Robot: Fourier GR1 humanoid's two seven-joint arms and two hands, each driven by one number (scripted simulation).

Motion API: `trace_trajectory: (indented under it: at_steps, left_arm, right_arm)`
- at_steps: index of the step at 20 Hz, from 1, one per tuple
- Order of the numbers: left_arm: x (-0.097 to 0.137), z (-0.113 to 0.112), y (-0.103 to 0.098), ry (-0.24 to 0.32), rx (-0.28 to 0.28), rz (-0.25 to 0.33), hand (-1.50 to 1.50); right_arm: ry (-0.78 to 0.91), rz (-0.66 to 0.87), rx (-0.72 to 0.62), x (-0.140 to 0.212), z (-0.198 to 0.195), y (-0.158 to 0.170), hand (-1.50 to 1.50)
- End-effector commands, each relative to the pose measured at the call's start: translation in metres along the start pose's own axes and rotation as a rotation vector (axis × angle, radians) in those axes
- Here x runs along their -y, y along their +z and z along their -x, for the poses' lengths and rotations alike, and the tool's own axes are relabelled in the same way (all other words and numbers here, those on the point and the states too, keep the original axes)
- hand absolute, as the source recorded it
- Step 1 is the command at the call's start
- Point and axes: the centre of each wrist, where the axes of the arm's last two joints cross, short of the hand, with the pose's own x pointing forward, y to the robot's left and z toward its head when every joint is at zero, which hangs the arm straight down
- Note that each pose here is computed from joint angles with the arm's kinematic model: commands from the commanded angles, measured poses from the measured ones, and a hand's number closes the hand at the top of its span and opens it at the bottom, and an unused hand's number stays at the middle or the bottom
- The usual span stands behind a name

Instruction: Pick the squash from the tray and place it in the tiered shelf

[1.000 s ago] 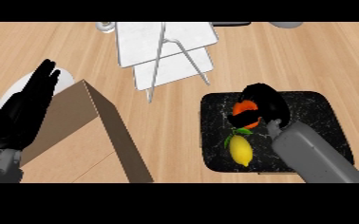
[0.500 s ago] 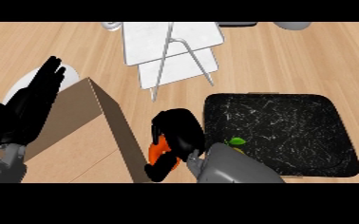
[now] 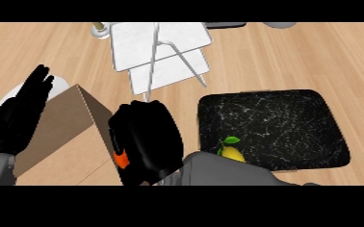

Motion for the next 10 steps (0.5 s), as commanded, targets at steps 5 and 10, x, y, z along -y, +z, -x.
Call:
trace_trajectory:
  at_steps: [5,10]
  left_arm:
    - [0.009,0.068,0.021,0.073,-0.301,-0.003,0.00]
    - [0.018,0.063,0.022,0.074,-0.291,0.018,0.00]
  right_arm:
    - [-0.028,0.179,-0.004,0.061,-0.047,-0.002,1.50]
    - [-0.058,0.259,-0.046,0.097,-0.062,-0.013,1.50]
